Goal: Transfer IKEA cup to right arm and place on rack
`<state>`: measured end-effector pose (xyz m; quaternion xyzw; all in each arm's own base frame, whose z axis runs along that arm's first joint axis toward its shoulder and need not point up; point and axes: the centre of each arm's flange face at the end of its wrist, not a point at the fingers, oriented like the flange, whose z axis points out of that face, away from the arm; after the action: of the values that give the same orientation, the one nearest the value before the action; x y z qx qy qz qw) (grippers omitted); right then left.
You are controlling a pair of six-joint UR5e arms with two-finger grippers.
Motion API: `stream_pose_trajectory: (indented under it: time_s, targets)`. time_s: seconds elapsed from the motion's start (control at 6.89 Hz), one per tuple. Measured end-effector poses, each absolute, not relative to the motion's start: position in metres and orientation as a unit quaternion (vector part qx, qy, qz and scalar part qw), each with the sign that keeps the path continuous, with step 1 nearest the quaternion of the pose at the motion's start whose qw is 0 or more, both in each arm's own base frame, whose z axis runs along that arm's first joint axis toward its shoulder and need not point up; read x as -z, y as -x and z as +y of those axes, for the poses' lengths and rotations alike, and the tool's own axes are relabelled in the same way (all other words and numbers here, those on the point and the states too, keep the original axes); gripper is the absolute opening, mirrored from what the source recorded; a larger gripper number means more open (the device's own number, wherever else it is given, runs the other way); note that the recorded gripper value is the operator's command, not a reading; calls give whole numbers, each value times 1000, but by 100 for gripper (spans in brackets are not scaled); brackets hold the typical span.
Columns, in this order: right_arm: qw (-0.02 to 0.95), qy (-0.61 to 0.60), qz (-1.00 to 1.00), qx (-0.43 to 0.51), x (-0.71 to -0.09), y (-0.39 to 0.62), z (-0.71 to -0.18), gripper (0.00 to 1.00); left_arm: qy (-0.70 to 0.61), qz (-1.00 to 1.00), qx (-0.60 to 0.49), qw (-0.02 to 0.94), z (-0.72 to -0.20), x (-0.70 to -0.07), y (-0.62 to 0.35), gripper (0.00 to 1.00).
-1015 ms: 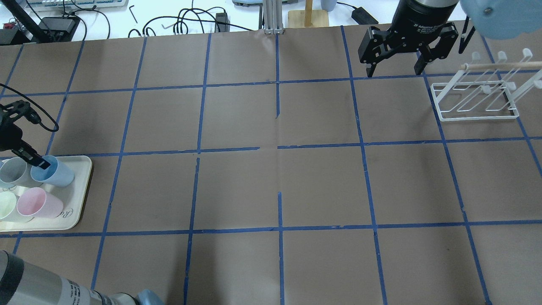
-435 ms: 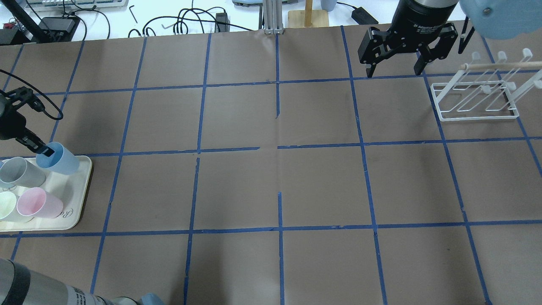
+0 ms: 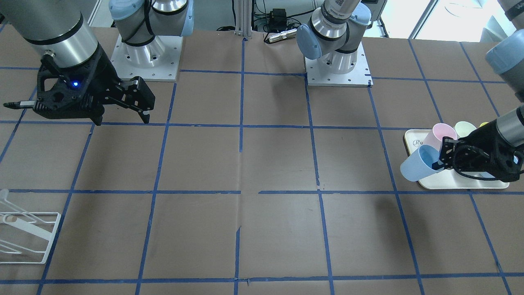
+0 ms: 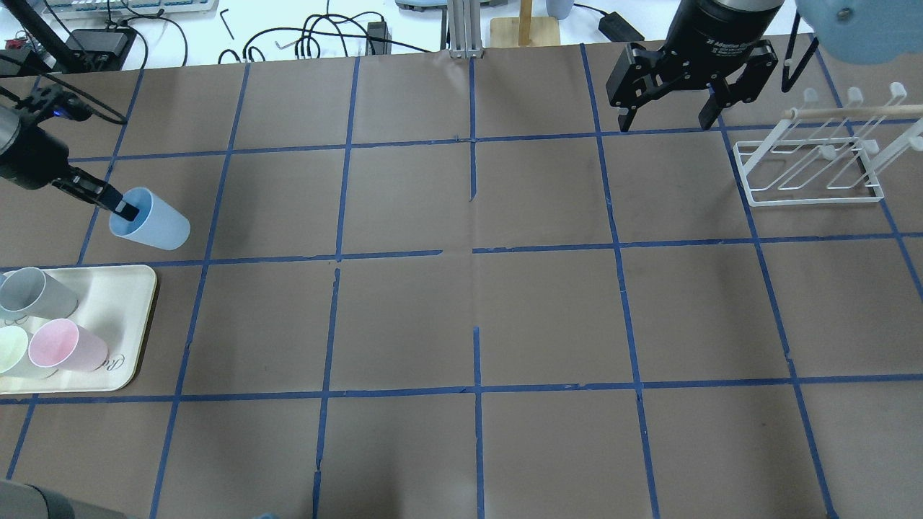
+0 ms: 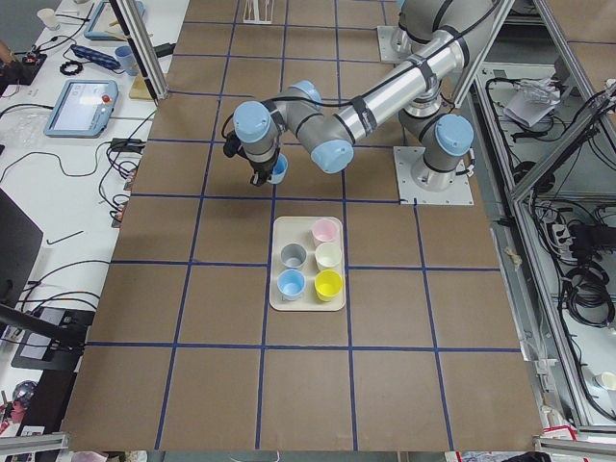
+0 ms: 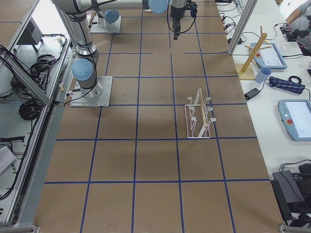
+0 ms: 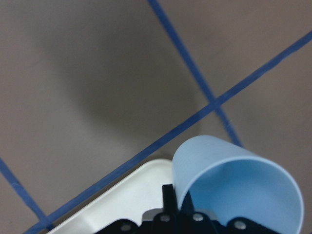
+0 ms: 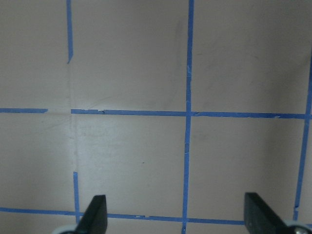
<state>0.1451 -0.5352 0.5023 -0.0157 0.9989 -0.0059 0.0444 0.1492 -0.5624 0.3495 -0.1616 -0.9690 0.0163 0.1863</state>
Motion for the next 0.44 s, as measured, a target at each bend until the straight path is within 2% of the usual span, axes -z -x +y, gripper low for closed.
stream_pose_trajectory:
  time_s: [0.44]
  targets:
    - [89, 49, 995, 24, -516, -155, -530, 100, -39, -921, 20, 388, -558, -388, -60, 0]
